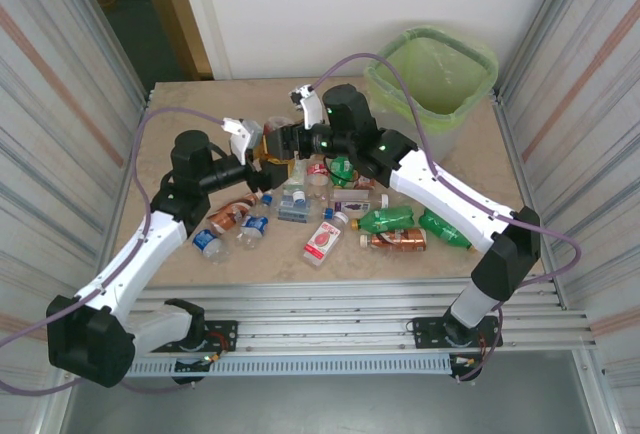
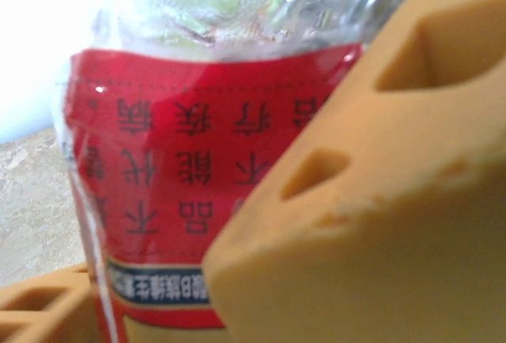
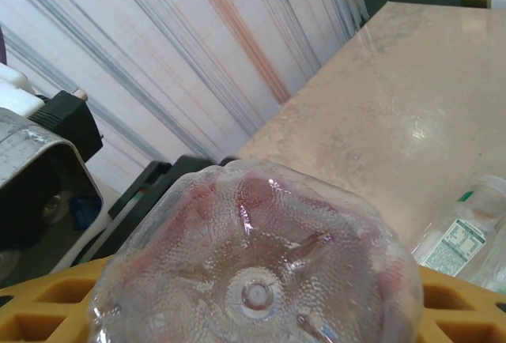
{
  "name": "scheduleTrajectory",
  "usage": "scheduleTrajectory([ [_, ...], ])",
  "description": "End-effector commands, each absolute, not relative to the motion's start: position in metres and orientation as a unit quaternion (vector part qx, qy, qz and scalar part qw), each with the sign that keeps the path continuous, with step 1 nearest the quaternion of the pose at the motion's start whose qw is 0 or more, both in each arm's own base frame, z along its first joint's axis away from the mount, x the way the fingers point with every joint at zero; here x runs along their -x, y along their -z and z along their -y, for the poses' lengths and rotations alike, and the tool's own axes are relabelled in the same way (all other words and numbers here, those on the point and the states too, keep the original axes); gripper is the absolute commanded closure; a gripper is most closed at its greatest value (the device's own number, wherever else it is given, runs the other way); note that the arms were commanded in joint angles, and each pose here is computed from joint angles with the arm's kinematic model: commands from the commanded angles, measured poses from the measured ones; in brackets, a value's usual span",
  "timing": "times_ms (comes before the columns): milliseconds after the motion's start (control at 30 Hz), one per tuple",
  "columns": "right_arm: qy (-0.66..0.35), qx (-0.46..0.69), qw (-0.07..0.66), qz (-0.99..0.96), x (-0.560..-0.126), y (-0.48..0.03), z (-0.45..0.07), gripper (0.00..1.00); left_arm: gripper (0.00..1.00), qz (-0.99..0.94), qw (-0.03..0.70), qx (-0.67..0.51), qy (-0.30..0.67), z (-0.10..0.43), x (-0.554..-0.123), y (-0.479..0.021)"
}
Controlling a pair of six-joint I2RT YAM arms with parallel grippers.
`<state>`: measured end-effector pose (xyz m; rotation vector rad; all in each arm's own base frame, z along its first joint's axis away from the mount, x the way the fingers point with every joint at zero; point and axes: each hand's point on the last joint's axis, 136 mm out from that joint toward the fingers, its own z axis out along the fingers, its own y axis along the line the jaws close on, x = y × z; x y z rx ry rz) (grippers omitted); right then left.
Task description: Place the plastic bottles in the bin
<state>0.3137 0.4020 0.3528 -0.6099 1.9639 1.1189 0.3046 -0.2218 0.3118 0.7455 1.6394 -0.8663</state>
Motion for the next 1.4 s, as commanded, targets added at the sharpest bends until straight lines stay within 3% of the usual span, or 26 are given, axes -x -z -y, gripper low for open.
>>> scheduleTrajectory([
  [0, -0.443, 0.229, 0.423, -0.757, -0.315, -0.379, -0.394, 0.75, 0.01, -0.672, 0.582, -0.302, 0.345, 0.215, -0.304, -0.340],
  [367, -0.365, 0.179, 0.517, -0.754, -0.350, -0.440, -0.312, 0.79, 0.01, -0.682, 0.638, -0.210, 0.289, 0.174, -0.296, -0.352],
  [700, -0.247, 0.085, 0.608, -0.749, -0.406, -0.495, -0.194, 0.79, 0.01, -0.724, 0.637, -0.103, 0.243, 0.131, -0.281, -0.316],
  [1033, -0.167, -0.002, 0.581, -0.797, -0.467, -0.456, -0.101, 0.79, 0.01, -0.745, 0.638, -0.028, 0.192, 0.093, -0.266, -0.292],
  [1367, -0.144, -0.002, 0.500, -0.854, -0.507, -0.382, -0.070, 0.73, 0.01, -0.766, 0.619, 0.050, 0.163, 0.067, -0.261, -0.262],
])
